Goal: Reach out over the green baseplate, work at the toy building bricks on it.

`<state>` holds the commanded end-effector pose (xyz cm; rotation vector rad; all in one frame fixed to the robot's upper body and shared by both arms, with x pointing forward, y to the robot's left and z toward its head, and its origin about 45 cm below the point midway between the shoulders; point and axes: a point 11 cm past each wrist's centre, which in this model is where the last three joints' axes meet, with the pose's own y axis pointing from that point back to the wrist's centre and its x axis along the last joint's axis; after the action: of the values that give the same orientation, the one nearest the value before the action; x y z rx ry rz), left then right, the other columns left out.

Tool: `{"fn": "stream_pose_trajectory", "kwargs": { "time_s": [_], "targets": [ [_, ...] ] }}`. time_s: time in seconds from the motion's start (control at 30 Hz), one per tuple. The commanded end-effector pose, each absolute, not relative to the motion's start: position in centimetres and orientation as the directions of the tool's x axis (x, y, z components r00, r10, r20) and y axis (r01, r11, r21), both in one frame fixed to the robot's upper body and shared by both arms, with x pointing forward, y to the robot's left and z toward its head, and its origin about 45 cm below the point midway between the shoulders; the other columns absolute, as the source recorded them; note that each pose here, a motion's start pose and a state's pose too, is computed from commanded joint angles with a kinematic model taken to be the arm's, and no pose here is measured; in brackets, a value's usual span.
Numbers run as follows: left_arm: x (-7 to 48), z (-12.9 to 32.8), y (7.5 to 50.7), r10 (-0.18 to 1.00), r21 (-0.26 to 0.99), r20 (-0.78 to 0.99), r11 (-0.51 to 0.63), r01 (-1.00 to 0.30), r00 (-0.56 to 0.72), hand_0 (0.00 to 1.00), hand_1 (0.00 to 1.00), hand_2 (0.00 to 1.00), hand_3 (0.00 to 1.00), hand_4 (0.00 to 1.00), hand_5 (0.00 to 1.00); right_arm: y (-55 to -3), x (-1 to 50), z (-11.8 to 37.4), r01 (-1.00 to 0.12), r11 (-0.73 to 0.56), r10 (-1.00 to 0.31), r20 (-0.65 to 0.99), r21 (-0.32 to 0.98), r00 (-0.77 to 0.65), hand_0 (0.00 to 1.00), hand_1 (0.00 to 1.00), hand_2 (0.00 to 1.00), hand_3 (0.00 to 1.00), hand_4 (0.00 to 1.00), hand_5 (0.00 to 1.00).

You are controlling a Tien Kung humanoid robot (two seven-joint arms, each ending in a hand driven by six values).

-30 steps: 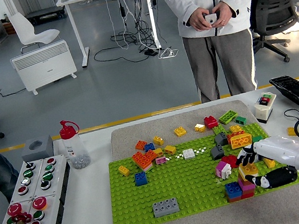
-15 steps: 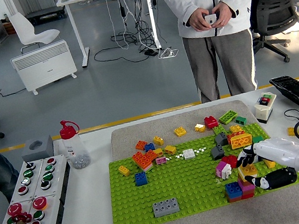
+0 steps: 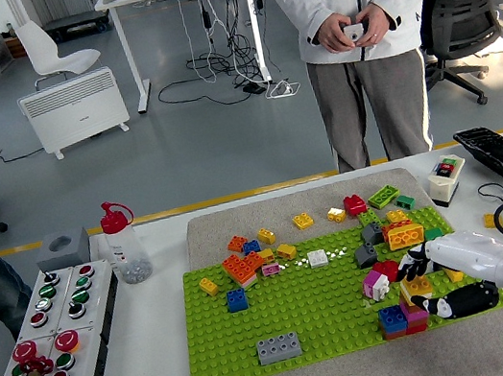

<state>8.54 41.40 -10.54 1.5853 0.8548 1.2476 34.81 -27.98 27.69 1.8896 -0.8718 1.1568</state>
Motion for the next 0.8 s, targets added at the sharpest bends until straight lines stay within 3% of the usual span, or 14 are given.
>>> {"fn": "stream_pose_trajectory", "kwargs": {
  "time_s": [0.27,0.43,0.47,0.53,0.8],
  "targets": [
    [8.7,-10.5,41.5,0.909,0.94,0.336,-0.341,-0.02,0.245,0.681,0.696,0.678,0.614,0.354,0.998,-28.4,35.3,29.7,-0.862,-0.478,-0.2,0.935,0.168,0.293,0.564,0.633,0.652,0.677,0.585,0.311],
    [8.7,-10.5,41.5,0.91,0.94,0.335,-0.341,-0.019,0.245,0.681,0.696,0.678,0.614,0.354,0.998,-29.3,35.9,31.1,-0.905,-0.422,-0.277,0.942,0.058,0.19,0.564,0.633,0.652,0.677,0.585,0.311],
    [8.7,-10.5,41.5,0.91,0.94,0.336,-0.342,-0.019,0.245,0.681,0.696,0.677,0.612,0.354,0.998,-29.4,35.9,31.3,-0.91,-0.412,-0.288,0.942,0.04,0.172,0.576,0.641,0.664,0.673,0.524,0.274],
    [8.7,-10.4,41.6,0.909,0.939,0.336,-0.343,-0.019,0.245,0.681,0.696,0.677,0.612,0.354,0.998,-29.6,35.9,31.6,-0.92,-0.393,-0.307,0.941,0.01,0.141,0.576,0.641,0.664,0.673,0.524,0.274],
    [8.9,-10.4,41.5,0.909,0.939,0.338,-0.343,-0.021,0.246,0.681,0.694,0.678,0.613,0.354,0.998,-29.6,35.8,30.7,-0.924,-0.381,-0.306,0.938,0.036,0.163,0.555,0.625,0.637,0.661,0.497,0.254]
  ]
}}
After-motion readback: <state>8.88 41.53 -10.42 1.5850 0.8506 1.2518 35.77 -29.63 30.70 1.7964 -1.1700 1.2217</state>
